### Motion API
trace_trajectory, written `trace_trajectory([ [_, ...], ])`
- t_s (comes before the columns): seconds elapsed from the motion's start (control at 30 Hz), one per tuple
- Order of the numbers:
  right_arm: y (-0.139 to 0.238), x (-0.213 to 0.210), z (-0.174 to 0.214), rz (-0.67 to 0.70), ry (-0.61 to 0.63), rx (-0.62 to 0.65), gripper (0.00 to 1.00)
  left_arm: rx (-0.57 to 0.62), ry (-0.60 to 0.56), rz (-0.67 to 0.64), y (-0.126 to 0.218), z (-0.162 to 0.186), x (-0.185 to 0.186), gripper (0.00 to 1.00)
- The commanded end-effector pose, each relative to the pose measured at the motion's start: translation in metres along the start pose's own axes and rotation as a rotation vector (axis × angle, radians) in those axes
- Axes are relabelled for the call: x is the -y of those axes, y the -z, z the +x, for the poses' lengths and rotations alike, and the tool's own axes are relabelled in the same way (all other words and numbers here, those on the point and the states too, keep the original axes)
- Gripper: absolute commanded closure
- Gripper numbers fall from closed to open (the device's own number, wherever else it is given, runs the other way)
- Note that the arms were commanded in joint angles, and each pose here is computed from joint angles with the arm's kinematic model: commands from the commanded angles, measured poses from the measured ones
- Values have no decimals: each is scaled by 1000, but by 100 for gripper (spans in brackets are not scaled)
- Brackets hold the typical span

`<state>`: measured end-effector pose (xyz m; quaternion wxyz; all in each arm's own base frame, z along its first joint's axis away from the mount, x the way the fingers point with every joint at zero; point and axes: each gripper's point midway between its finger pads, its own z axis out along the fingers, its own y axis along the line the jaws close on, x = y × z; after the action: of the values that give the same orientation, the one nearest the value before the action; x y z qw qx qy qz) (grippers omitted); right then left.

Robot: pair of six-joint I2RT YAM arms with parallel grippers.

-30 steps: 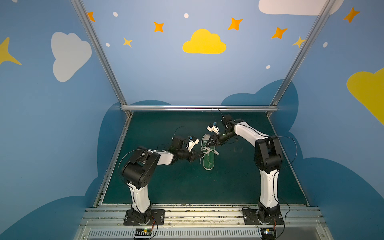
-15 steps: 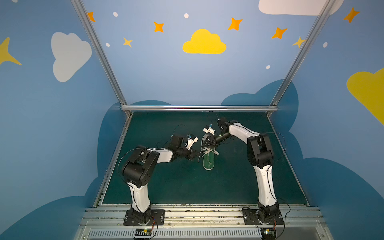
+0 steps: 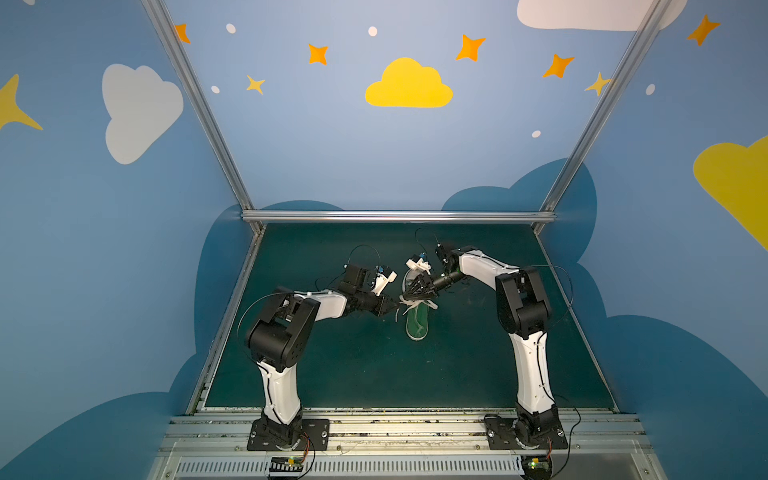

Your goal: Tie the shoes

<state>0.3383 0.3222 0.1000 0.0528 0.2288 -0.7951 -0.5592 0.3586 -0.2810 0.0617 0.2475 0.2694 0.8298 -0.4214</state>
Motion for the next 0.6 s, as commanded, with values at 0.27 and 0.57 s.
trace_trajectory([
  [0.27,8,-21,11,-37,33,3,67,-38,-35,-24,-3,-10,-13,97],
  [0.57,28,-24,7,-4,25,91,63,-81,-185,-28,-9,-31,-13,97],
])
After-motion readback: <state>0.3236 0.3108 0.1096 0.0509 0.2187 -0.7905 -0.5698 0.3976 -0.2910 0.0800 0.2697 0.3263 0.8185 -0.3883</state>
